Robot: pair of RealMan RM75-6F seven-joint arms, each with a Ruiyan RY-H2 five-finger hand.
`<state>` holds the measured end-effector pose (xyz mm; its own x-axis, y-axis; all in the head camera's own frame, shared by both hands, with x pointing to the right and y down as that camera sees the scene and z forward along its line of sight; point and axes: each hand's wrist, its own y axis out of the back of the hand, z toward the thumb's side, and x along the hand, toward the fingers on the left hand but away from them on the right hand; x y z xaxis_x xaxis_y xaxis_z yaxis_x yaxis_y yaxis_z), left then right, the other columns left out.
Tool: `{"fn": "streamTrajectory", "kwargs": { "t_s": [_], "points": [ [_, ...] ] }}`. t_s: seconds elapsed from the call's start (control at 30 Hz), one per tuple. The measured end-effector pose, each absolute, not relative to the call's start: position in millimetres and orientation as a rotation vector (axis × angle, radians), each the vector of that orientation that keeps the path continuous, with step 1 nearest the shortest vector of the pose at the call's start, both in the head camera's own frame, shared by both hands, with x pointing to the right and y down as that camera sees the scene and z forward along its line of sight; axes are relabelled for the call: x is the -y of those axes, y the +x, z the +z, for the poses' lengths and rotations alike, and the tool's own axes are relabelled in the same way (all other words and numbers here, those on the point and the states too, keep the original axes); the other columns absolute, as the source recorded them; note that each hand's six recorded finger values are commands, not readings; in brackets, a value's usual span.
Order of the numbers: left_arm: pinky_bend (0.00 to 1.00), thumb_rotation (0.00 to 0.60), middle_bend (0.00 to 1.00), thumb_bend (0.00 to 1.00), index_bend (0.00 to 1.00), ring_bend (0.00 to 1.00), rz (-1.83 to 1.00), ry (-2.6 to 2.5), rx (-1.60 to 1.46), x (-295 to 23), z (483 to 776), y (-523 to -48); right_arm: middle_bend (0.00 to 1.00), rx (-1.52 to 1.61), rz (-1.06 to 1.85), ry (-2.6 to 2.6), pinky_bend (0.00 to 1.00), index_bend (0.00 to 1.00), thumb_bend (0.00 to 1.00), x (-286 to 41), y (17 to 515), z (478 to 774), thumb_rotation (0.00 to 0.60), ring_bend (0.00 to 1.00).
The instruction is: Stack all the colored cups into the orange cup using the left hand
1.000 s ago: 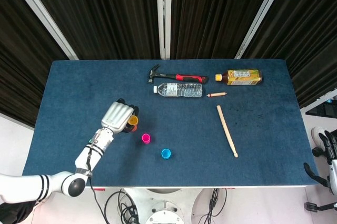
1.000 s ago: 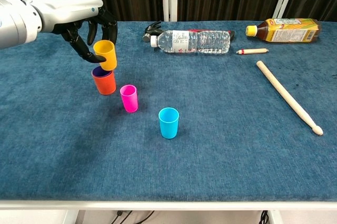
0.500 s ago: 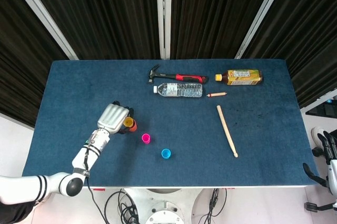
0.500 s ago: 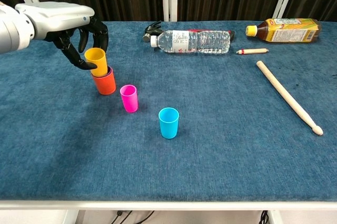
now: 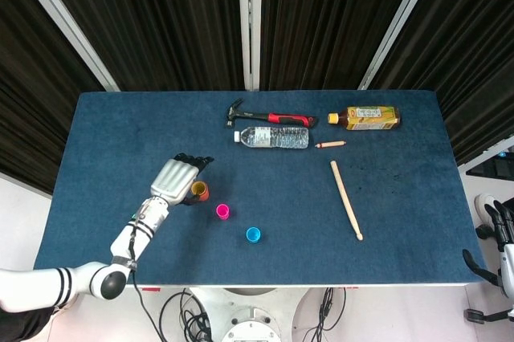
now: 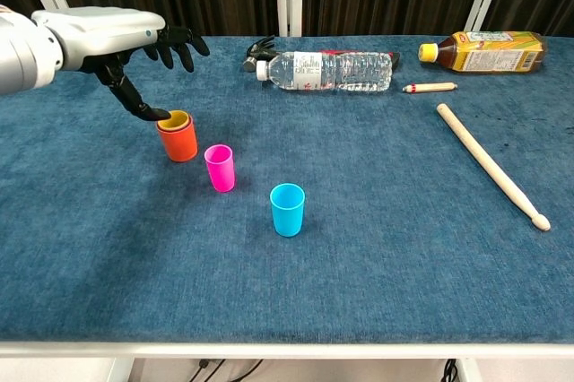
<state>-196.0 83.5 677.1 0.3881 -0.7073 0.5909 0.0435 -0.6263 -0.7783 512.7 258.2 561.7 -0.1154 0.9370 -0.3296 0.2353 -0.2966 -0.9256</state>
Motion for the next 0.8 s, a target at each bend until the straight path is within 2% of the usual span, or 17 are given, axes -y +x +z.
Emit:
{"fn": "streamTrajectory", "kwargs": {
  "t_s": [0.2, 0.53, 0.8],
  "points": [
    [0.22, 0.6, 0.22, 0.23, 0.21, 0.21, -1.248, -1.96, -0.585, -94, 659, -186, 0.0, 1.322, 1.456, -1.544, 0.0, 0.0, 0.21, -256, 514, 563, 0.6, 0.0],
    [0.24, 0.6, 0.25, 0.23, 0.24, 0.22, -1.069, -2.011, -0.509, -135, 621, -156, 0.0, 1.353, 1.441, -1.538, 0.0, 0.0, 0.21, -255, 518, 560, 0.6, 0.0],
    [0.25, 0.6, 0.27, 0.23, 0.25, 0.23, -0.974, -2.048, -0.399, -175, 634, -128, 0.0, 1.346, 1.419, -1.546, 0.0, 0.0, 0.21, -259, 514, 557, 0.6, 0.0]
  ]
}}
